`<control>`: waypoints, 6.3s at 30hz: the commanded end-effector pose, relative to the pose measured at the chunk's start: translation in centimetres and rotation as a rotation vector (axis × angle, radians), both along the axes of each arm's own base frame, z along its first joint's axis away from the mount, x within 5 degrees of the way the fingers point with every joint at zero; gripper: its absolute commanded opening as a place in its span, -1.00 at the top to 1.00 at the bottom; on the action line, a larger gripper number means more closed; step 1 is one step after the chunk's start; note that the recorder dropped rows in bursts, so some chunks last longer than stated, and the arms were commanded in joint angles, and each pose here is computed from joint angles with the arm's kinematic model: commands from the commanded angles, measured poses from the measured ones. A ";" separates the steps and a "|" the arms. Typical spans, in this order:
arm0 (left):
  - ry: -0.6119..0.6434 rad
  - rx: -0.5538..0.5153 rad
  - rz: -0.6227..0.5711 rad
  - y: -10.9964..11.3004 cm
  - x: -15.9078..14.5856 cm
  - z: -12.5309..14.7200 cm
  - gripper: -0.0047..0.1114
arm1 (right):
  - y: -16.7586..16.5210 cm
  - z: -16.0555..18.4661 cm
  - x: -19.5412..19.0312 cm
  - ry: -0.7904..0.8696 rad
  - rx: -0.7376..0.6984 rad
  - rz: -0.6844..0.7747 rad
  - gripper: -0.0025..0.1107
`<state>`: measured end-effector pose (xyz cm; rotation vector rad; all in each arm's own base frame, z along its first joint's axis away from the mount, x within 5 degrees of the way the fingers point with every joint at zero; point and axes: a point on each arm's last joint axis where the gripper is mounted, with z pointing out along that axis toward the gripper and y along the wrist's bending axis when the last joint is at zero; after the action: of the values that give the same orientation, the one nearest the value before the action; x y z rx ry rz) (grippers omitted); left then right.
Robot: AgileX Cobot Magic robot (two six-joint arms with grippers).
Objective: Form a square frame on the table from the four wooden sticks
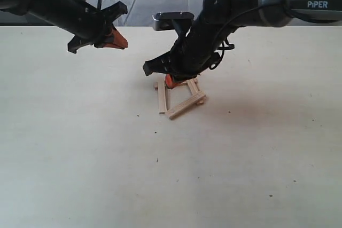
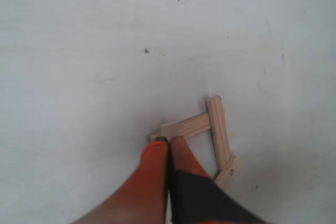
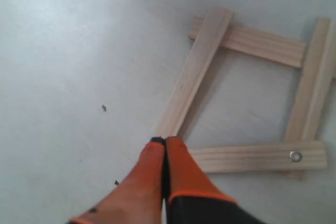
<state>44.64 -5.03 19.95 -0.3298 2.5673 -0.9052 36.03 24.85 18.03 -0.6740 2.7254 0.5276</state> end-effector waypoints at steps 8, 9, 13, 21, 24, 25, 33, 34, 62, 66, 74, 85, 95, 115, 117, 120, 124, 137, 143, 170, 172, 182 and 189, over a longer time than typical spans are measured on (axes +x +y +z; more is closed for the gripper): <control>-0.085 0.115 0.127 4.5 -4.2 3.5 0.92 | 1.4 -2.3 2.2 0.131 -0.077 -0.008 0.73; -0.082 0.120 0.134 4.7 -4.4 3.3 0.92 | 1.5 -2.5 2.3 0.137 -0.077 -0.015 0.63; -0.051 0.112 0.152 4.9 -5.1 2.1 0.92 | 2.5 -2.6 2.0 0.125 -0.078 -0.006 0.41; -0.027 0.125 0.192 5.0 -6.9 0.4 0.92 | 3.7 -3.8 1.5 0.090 -0.162 -0.036 0.42; -0.049 0.140 0.204 5.0 -7.6 0.9 0.92 | 3.9 -4.6 1.4 0.098 -0.165 -0.048 0.42; -0.060 0.144 0.207 5.1 -7.8 1.1 0.92 | 4.0 -4.8 1.4 0.100 -0.165 -0.052 0.42; -0.111 0.161 0.227 5.2 -8.7 2.6 0.92 | 4.4 -4.9 1.6 0.057 -0.157 -0.087 0.35; -0.115 0.161 0.227 5.2 -8.7 2.7 0.92 | 4.4 -4.9 1.7 0.055 -0.160 -0.088 0.27; -0.199 0.167 0.200 4.9 -10.1 6.1 0.92 | 5.2 -5.9 2.1 0.103 -0.082 -0.196 0.81; -0.205 0.171 0.208 4.9 -10.6 6.1 0.92 | 5.4 -4.8 2.3 0.093 -0.068 -0.195 0.81; -0.220 0.182 0.211 5.0 -10.9 6.3 0.92 | 4.8 -2.9 2.4 0.100 -0.198 -0.126 0.81; -0.222 0.186 0.210 5.0 -10.9 6.3 0.92 | 3.9 -3.4 1.7 0.139 -0.321 0.027 0.81; -0.223 0.186 0.211 5.0 -10.9 6.3 0.92 | 3.8 -5.6 1.8 0.169 -0.363 0.037 0.76; -0.226 0.194 0.210 5.1 -10.9 6.3 0.92 | 1.5 1.1 3.4 0.093 -0.312 0.049 0.31; -0.230 0.196 0.214 5.1 -10.9 6.3 0.92 | 0.5 0.9 4.0 0.093 -0.317 0.053 0.54; -0.249 0.206 0.184 5.0 -10.8 6.3 0.92 | -0.6 0.4 3.7 0.128 -0.321 0.065 0.98; -0.248 0.149 0.147 4.5 -9.6 5.2 0.92 | -2.3 0.3 2.0 0.164 -0.338 0.066 0.95; -0.108 0.006 -0.146 -5.5 -1.2 -2.2 0.92 | -3.8 -1.9 -3.2 0.112 -0.154 0.076 0.95; -0.028 -0.024 -0.148 -7.0 -0.1 -5.2 0.92 | -3.3 -3.0 -3.4 0.156 -0.091 0.028 0.95; 0.077 -0.004 -0.253 -9.1 -1.2 -9.1 0.92 | -1.9 -7.0 -3.2 0.215 -0.061 -0.023 0.96; 0.076 0.000 -0.254 -9.1 -1.2 -9.1 0.92 | -1.9 -7.1 -3.2 0.204 -0.059 -0.026 0.96; 0.074 0.005 -0.254 -9.1 -1.1 -9.1 0.92 | -1.1 -7.0 -3.1 0.152 -0.042 -0.031 0.96; 0.075 0.005 -0.253 -9.1 -1.1 -9.1 0.92 | -1.0 -7.0 -2.8 0.122 -0.028 -0.048 0.96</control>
<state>43.67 -13.83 10.84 -0.0692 2.7125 -0.9877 33.01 23.74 11.12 -0.6151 2.8926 0.5361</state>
